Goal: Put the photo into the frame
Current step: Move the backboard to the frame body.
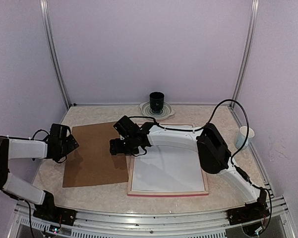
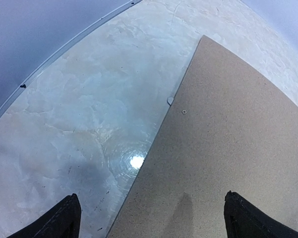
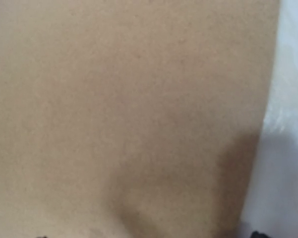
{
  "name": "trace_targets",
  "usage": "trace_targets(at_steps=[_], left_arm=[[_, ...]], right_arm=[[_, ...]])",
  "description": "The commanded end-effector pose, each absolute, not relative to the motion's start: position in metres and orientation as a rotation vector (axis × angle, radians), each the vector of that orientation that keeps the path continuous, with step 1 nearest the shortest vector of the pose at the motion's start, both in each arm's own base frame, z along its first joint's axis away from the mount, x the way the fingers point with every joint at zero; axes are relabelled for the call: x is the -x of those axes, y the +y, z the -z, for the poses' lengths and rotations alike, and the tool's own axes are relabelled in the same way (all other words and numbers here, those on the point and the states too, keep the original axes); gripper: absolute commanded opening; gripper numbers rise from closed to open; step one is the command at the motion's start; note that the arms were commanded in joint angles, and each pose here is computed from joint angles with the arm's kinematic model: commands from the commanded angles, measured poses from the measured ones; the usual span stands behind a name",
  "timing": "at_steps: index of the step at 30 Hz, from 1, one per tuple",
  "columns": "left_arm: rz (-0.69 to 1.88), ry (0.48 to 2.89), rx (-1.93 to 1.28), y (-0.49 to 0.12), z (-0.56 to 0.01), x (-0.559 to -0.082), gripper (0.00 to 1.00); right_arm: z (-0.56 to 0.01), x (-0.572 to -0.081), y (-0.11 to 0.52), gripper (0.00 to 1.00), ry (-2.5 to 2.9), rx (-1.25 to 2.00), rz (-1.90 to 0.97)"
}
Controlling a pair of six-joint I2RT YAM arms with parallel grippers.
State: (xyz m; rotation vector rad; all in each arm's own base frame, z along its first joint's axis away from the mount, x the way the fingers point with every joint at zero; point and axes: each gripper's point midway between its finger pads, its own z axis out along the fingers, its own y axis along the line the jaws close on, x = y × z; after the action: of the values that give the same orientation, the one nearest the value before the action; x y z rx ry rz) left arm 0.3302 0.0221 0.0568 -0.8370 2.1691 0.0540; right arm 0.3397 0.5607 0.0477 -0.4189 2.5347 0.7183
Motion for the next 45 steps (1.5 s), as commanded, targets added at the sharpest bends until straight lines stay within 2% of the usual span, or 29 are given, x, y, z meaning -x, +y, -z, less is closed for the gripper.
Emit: trace_targets(at_steps=[1, 8, 17, 28, 38, 45], left_arm=[[-0.022, 2.167, 0.842, 0.022, -0.054, -0.335, 0.99], [0.009, 2.280, 0.794, 0.007, -0.030, -0.348, 0.99], [0.114, 2.301, 0.728, -0.011, -0.027, -0.352, 0.99], [0.132, 2.296, 0.705, -0.017, -0.029, -0.347, 0.99], [0.190, 2.310, 0.683, -0.025, -0.026, -0.346, 0.99], [0.220, 2.315, 0.674, -0.030, -0.026, -0.345, 0.99]], right_arm=[[-0.043, -0.349, 0.556, 0.88, 2.540, 0.381, -0.681], [-0.039, -0.347, 0.561, 0.88, 2.548, 0.382, -0.706], [-0.038, -0.344, 0.571, 0.88, 2.561, 0.384, -0.774], [-0.019, -0.349, 0.550, 0.89, 2.616, 0.188, -0.620], [-0.018, -0.332, 0.585, 0.91, 2.643, 0.271, -0.875], [-0.070, -0.318, 0.605, 0.90, 2.514, 0.387, -1.109]])
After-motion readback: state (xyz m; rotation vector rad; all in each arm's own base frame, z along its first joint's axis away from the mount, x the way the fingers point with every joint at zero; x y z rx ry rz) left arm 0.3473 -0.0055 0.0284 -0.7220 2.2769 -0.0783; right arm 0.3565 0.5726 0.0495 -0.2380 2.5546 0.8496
